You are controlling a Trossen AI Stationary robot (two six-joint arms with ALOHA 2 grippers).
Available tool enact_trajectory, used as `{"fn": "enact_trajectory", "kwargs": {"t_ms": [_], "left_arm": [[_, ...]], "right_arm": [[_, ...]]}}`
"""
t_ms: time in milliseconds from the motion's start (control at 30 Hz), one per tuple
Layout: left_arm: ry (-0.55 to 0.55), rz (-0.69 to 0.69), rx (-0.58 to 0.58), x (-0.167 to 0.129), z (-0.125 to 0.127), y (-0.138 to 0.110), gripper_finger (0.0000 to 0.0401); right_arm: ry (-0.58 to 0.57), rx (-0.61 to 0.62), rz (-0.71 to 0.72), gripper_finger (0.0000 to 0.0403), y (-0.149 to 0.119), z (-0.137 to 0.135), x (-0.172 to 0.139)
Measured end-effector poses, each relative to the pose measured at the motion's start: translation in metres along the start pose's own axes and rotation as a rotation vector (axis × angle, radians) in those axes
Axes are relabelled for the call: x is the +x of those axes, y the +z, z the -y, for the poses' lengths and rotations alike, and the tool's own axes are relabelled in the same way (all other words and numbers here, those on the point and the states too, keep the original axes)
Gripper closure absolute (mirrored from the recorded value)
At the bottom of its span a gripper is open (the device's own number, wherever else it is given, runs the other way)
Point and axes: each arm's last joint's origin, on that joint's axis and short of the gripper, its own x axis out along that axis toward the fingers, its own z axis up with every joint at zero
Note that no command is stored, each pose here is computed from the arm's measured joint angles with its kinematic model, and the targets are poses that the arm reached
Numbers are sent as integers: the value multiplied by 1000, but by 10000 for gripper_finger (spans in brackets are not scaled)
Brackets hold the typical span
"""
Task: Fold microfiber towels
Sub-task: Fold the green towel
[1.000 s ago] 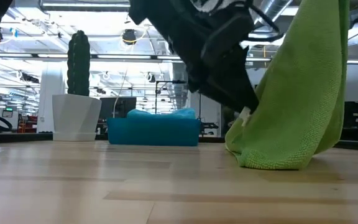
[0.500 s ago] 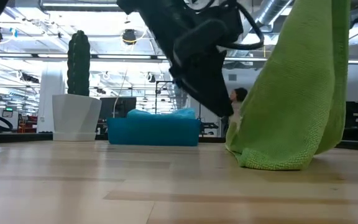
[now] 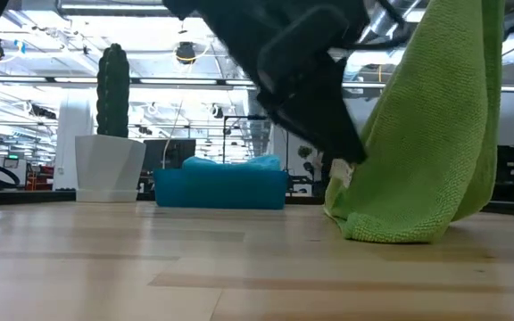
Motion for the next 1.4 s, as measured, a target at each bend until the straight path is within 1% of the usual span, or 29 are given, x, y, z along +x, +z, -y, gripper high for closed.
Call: {"fn": "enact_trajectory", "kwargs": {"t_ms": [67,133,200,267,400,533,633,733,933,967,1033,1133,1200,1300,1400], "left_arm": [[-7,39,-5,9,2,1,198],[-11,27,0,11,2,-2,198],[-18,67,-9,19,4,0,198],[-4,28,-1,22,3,-6,198],[22,32,-5,28,2,-8,198],[-2,6,3,28,0,-10,205],[-13,-8,-2,27,0,-11,236],[-14,2,-5,25,0,-9,286],[-9,10,-58,24,-1,-8,385],[-17,2,-73,24,-1,-7,392],[-50,-47,-109,20,0,-4,396],[-79,-149,-164,3,0,6,399],[-72,-211,-184,-18,1,15,399],[3,-291,-201,-57,-3,29,400],[69,-330,-208,-97,-13,40,400]], "right_arm": [[1,-2,-1,394,-1,0,0],[2,-4,-1,394,-1,0,-1],[0,-6,-1,394,-1,0,-1],[1,-6,-1,394,-1,0,-1],[6,-10,-2,394,-3,-1,-2],[4,-11,-3,394,-3,0,-2],[0,-13,-4,394,-3,0,-2],[-1,-14,-3,394,-3,0,-2],[-2,-14,-2,394,-3,0,-2],[-2,-13,-3,394,-3,0,-2],[-2,-6,-2,394,-3,0,-2],[-7,-4,7,394,-1,1,-1],[-15,-15,20,395,2,2,1],[-25,-49,37,396,14,8,2],[-31,-97,86,396,32,20,1]]}}
